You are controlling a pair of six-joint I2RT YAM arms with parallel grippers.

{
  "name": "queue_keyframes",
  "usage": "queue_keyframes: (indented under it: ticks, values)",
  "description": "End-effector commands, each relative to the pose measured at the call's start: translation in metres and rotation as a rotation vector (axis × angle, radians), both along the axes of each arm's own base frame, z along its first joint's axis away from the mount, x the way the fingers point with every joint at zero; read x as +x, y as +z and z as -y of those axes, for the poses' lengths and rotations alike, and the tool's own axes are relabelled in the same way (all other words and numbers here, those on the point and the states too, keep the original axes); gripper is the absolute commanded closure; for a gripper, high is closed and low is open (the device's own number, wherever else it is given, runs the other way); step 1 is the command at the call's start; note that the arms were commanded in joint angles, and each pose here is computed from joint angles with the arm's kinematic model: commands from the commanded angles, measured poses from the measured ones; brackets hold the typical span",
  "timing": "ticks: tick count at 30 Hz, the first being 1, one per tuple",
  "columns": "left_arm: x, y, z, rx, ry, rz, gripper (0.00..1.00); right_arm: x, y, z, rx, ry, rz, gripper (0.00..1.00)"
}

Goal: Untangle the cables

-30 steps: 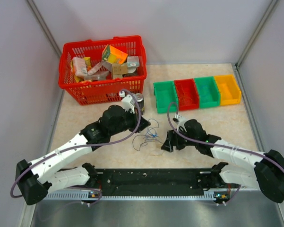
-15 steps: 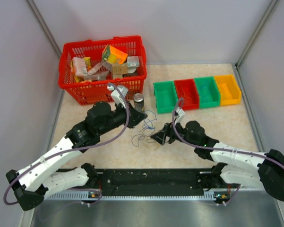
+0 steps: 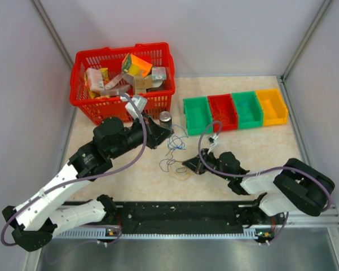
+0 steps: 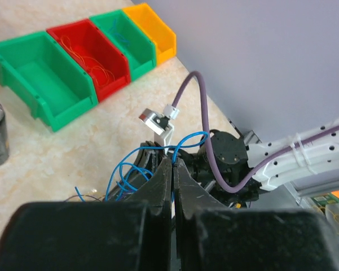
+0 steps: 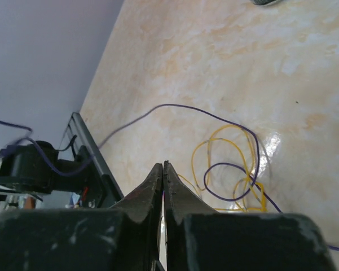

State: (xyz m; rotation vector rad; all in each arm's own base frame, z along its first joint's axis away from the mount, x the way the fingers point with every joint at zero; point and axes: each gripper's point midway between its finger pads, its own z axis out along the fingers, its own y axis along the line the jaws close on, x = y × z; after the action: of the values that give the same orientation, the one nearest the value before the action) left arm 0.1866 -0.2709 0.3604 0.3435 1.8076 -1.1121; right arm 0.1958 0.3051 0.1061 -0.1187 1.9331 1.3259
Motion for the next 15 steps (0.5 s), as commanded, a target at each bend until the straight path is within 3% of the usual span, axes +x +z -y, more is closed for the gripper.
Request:
queue_keyframes:
  ticks: [1,3,5,7,9,15]
  values:
    - [0.018,0.03,-0.027,-0.021,0.172,0.065,1.0,0.002,0.012,0.001,-0.059,-0.003,0.049,1.0]
    - [0.024,0.023,-0.032,-0.032,0.227,0.042,1.0,-0.005,0.021,0.004,-0.085,0.036,0.109,0.86]
    - [0.032,0.014,-0.036,-0.038,0.283,0.01,1.0,-0.018,0.04,0.002,-0.052,0.101,0.205,0.57]
    - [0.037,0.008,-0.039,-0.033,0.322,-0.008,1.0,-0.03,0.058,-0.007,-0.04,0.154,0.279,0.42]
    - [0.04,0.007,-0.038,-0.032,0.33,-0.008,1.0,-0.036,0.069,-0.016,-0.044,0.177,0.322,0.36]
    - [0.031,0.008,-0.025,-0.01,0.233,0.016,1.0,-0.021,0.104,-0.021,-0.08,0.109,0.357,0.34]
